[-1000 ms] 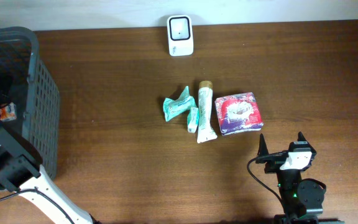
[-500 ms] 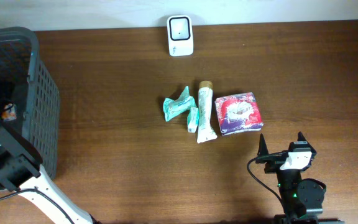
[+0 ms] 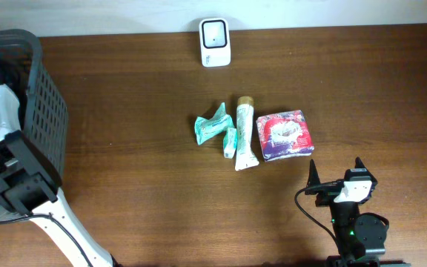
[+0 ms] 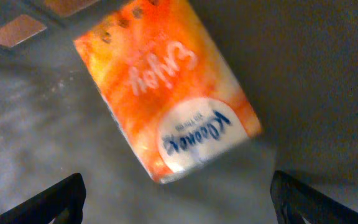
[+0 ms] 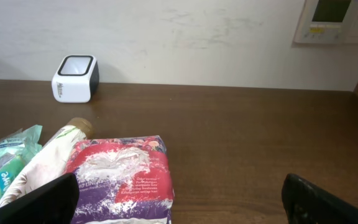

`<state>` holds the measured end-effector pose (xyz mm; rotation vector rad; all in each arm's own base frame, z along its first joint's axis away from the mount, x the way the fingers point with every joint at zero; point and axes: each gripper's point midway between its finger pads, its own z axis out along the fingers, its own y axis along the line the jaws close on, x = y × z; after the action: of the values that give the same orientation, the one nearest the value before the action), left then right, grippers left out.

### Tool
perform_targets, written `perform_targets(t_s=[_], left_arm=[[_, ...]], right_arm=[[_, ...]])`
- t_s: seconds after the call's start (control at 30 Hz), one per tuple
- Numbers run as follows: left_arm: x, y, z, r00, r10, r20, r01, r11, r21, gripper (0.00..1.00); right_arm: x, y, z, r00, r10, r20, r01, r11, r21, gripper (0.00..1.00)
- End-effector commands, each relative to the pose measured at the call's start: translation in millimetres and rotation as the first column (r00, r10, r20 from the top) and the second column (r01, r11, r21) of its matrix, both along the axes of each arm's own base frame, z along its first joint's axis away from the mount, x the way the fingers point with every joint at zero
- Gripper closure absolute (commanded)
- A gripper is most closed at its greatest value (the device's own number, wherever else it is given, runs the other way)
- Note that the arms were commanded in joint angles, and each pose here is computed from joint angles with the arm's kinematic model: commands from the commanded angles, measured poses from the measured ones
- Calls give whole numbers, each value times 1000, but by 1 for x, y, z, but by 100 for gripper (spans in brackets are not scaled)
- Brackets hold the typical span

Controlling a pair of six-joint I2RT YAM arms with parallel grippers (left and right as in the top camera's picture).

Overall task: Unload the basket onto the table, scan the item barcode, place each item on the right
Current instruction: 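Reach the left gripper into the basket and grasp the small orange box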

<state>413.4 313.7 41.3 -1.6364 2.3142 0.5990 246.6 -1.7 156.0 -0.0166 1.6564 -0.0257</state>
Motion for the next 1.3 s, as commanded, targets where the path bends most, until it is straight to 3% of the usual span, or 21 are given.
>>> perform_targets(t_s=[0.0,0.13,0.23,0.27,0.37,0.4,0.43,0.47,0.57,0.73,0.87,1.27], left_arm=[[-10,10,-22,998,63,-7,-63,998,-20,8],[0,22,-2,997,68,42,-70,997,41,8],[18,31,29,993,37,113,-46,996,77,16],[34,28,34,986,-25,163,17,998,52,23],[39,23,27,983,-35,181,33,999,11,22],[35,21,25,986,-33,166,33,999,2,25],[31,19,23,988,-32,149,33,999,-9,43],[28,17,22,990,-30,134,33,999,-19,45],[24,12,54,987,-35,155,37,999,-6,45],[15,-21,193,918,-165,362,152,986,65,37],[-4,-32,198,933,-191,304,187,981,41,40],[-2,-31,200,930,-193,312,187,981,50,34]], right_arm=[[0,0,-3,1000,-2,-4,2,1000,0,1],[0,0,-3,1000,-2,-4,2,1000,0,1],[0,0,-3,1000,-2,-4,2,1000,0,1],[0,0,-3,1000,-2,-4,2,1000,0,1],[0,0,-3,1000,-2,-4,2,1000,0,1],[0,0,-3,1000,-2,-4,2,1000,0,1],[0,0,-3,1000,-2,-4,2,1000,0,1],[0,0,-3,1000,-2,-4,2,1000,0,1],[0,0,-3,1000,-2,-4,2,1000,0,1],[0,0,-3,1000,-2,-4,2,1000,0,1],[0,0,-3,1000,-2,-4,2,1000,0,1],[0,0,-3,1000,-2,-4,2,1000,0,1]])
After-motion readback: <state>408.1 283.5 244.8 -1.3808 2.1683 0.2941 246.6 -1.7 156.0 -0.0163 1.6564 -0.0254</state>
